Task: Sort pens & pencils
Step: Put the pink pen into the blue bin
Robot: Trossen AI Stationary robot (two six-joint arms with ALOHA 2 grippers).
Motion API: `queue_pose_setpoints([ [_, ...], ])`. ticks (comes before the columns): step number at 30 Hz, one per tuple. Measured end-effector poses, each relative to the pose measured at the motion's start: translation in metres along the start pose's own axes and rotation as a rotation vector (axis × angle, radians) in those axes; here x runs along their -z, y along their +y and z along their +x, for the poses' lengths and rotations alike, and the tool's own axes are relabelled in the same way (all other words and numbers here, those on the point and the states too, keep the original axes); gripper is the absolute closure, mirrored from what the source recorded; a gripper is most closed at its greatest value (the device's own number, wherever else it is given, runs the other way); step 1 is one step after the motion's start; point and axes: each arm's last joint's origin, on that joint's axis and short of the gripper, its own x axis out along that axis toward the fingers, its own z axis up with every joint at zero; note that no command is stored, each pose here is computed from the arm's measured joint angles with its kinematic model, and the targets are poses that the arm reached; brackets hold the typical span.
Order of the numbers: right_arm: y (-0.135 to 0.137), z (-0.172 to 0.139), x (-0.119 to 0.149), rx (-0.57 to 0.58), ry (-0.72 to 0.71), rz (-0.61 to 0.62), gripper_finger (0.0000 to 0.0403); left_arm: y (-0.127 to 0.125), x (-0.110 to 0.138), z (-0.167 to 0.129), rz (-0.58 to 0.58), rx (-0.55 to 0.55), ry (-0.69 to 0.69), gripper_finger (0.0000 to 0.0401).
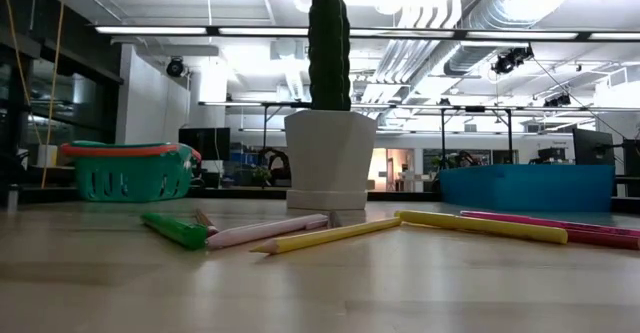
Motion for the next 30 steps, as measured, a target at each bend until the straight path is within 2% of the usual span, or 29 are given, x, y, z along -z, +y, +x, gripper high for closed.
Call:
queue_pose_setpoints([
  [7, 0.015, 0.024, 0.0, 0.162, 0.083, 0.038, 0.0293, -0.012, 0.011, 0.0, -0.006, -0.056, 0.031, 0.0304],
  [13, 0.024, 0.046, 0.017, 0.323, 0.176, -0.003, 0.0293, -0.017, 0.02, -0.002, -0.03, -0.123, 0.053, 0.0304],
  [21, 0.036, 0.076, 0.05, 0.38, 0.207, -0.014, 0.0293, -0.023, 0.024, 0.001, -0.063, -0.139, 0.063, 0.0304],
  [30, 0.048, 0.078, 0.08, 0.398, 0.116, -0.008, 0.0293, -0.027, 0.029, 0.018, -0.054, -0.152, 0.134, 0.0304],
])
